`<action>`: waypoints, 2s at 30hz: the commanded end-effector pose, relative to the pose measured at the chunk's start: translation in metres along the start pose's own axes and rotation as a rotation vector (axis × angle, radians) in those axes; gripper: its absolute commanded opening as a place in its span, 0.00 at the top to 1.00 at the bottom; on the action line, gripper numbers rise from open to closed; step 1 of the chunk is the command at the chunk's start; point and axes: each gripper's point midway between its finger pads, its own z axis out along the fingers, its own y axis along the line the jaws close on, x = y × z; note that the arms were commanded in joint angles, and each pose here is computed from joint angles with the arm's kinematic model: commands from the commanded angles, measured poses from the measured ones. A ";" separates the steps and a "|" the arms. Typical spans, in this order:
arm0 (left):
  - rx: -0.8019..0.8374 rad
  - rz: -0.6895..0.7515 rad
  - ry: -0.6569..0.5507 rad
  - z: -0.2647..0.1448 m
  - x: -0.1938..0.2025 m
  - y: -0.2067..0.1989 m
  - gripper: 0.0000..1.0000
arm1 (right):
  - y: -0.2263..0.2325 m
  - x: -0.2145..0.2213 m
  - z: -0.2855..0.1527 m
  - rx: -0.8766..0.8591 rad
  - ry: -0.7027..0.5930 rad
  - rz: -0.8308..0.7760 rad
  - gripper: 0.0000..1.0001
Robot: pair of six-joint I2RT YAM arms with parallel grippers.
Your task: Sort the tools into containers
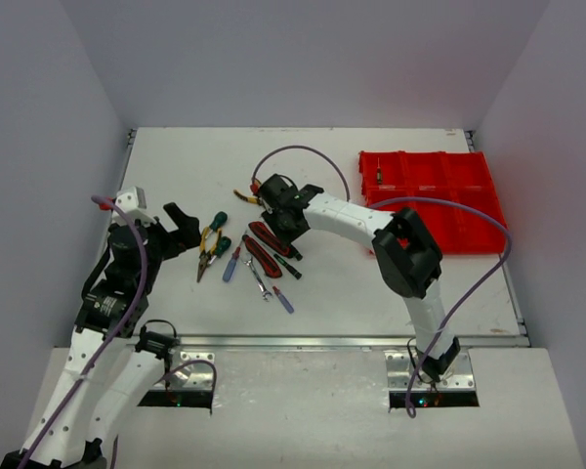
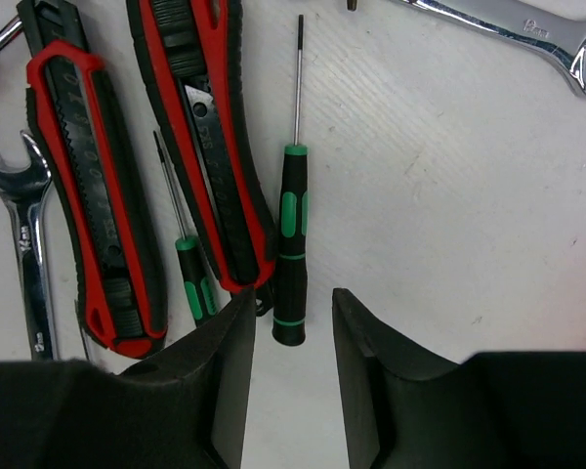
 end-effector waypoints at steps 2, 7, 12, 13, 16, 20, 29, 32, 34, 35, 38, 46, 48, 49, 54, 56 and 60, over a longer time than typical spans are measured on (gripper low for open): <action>0.076 -0.007 -0.054 -0.005 -0.017 -0.016 0.00 | -0.008 -0.004 0.019 0.049 -0.010 0.007 0.64; 0.083 -0.004 -0.052 -0.005 -0.016 -0.017 0.00 | -0.010 -0.003 0.027 0.052 0.001 0.010 0.65; 0.088 -0.005 -0.056 -0.006 -0.017 -0.018 0.00 | -0.007 0.011 0.042 0.038 0.047 0.009 0.67; 0.089 -0.005 -0.057 -0.007 -0.017 -0.018 0.00 | -0.006 0.014 0.044 0.033 0.055 0.010 0.68; 0.091 -0.006 -0.060 -0.007 -0.018 -0.018 0.00 | -0.006 0.021 0.047 0.024 0.074 0.022 0.69; 0.093 -0.007 -0.061 -0.008 -0.018 -0.018 0.00 | -0.014 0.024 0.041 0.027 0.071 0.056 0.68; 0.099 -0.007 -0.066 -0.009 -0.019 -0.019 0.00 | -0.027 0.040 0.032 -0.070 0.089 0.149 0.67; 0.101 -0.007 -0.068 -0.009 -0.019 -0.019 0.00 | -0.025 0.049 0.033 -0.101 0.111 0.152 0.68; 0.103 -0.007 -0.068 -0.009 -0.019 -0.020 0.00 | -0.021 0.054 0.032 -0.126 0.122 0.155 0.69; 0.102 -0.007 -0.067 -0.009 -0.019 -0.020 0.00 | -0.020 0.058 0.031 -0.144 0.128 0.168 0.68; 0.103 -0.007 -0.067 -0.009 -0.019 -0.020 0.00 | -0.014 0.061 0.026 -0.218 0.122 0.209 0.67; 0.105 -0.007 -0.066 -0.009 -0.019 -0.020 0.00 | 0.001 0.037 -0.010 -0.337 0.031 0.254 0.58; 0.106 -0.007 -0.067 -0.010 -0.019 -0.020 0.00 | -0.011 0.031 -0.016 -0.277 0.001 0.265 0.56; 0.106 -0.007 -0.069 -0.010 -0.019 -0.020 0.00 | -0.017 0.028 -0.018 -0.244 -0.012 0.269 0.55; 0.108 -0.005 -0.064 -0.009 -0.018 -0.021 0.00 | -0.033 0.023 -0.018 -0.158 -0.007 0.272 0.53; 0.108 -0.004 -0.062 -0.009 -0.018 -0.021 0.00 | -0.038 0.023 -0.014 -0.132 0.000 0.273 0.53; 0.112 -0.003 -0.058 -0.008 -0.017 -0.022 0.00 | -0.043 0.021 -0.001 -0.096 0.017 0.253 0.63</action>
